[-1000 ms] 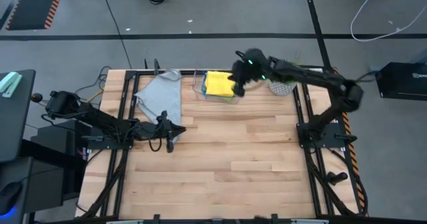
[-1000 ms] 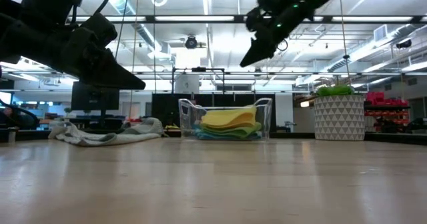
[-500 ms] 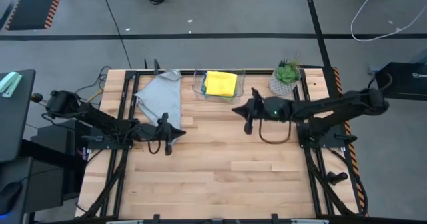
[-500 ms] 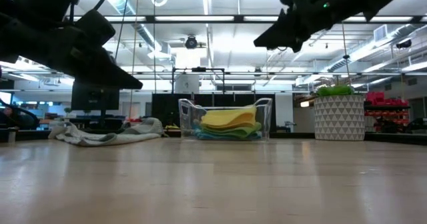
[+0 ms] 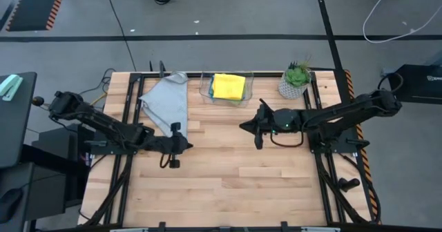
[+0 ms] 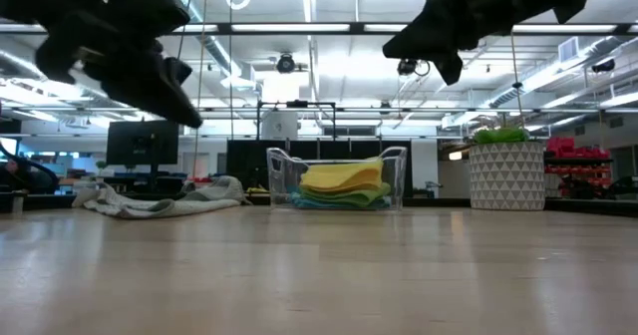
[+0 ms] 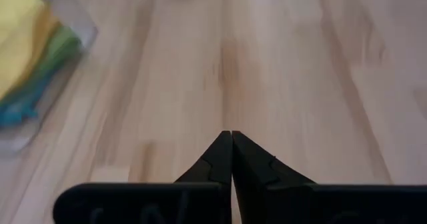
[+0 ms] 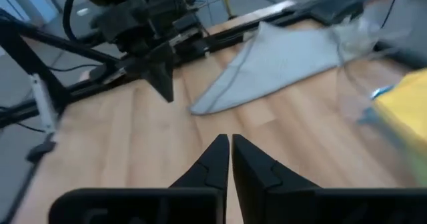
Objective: Fold microfiber towels
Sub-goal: Fold the gray microfiber towel
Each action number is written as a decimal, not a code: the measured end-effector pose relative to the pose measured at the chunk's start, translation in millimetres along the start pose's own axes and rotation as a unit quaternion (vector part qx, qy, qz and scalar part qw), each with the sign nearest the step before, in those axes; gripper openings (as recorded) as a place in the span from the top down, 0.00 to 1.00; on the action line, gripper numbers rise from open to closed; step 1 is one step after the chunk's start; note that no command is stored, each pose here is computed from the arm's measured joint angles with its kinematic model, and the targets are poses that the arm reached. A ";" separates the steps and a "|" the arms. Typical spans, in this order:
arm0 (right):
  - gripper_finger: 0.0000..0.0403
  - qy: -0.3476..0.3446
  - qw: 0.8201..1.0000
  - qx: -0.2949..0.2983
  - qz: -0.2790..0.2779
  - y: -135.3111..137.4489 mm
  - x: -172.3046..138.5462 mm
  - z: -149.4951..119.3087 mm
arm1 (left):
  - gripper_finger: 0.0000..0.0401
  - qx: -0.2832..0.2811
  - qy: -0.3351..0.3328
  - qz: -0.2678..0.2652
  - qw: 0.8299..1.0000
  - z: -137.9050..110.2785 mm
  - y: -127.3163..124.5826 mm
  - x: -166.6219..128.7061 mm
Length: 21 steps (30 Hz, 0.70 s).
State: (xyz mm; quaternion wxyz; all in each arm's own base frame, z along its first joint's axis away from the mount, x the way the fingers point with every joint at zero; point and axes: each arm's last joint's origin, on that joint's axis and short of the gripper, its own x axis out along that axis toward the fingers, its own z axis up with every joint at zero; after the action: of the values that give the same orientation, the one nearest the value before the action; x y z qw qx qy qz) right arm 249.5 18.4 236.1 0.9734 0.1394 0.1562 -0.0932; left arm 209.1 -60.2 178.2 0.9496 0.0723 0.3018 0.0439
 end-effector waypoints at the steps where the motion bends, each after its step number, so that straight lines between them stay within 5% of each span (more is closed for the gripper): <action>1: 0.93 0.006 1.000 0.010 0.009 0.5 0.0 -0.7 | 0.97 0.007 0.021 -0.001 1.000 2.7 -1.2 -2.2; 7: 0.99 0.026 0.999 -0.004 0.033 14.4 3.7 -11.2 | 0.94 0.018 0.128 -0.001 0.992 14.6 -5.9 -20.0; 21: 0.98 0.020 0.999 -0.034 0.031 22.2 10.3 -17.8 | 0.54 -0.047 0.236 0.019 0.971 4.0 -9.0 -31.0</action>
State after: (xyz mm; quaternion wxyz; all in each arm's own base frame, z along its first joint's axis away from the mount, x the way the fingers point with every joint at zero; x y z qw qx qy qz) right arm 259.1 43.3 221.9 0.9767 0.1125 0.1742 -0.0545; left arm 186.6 -73.5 197.6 0.8530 0.0210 0.5134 0.0914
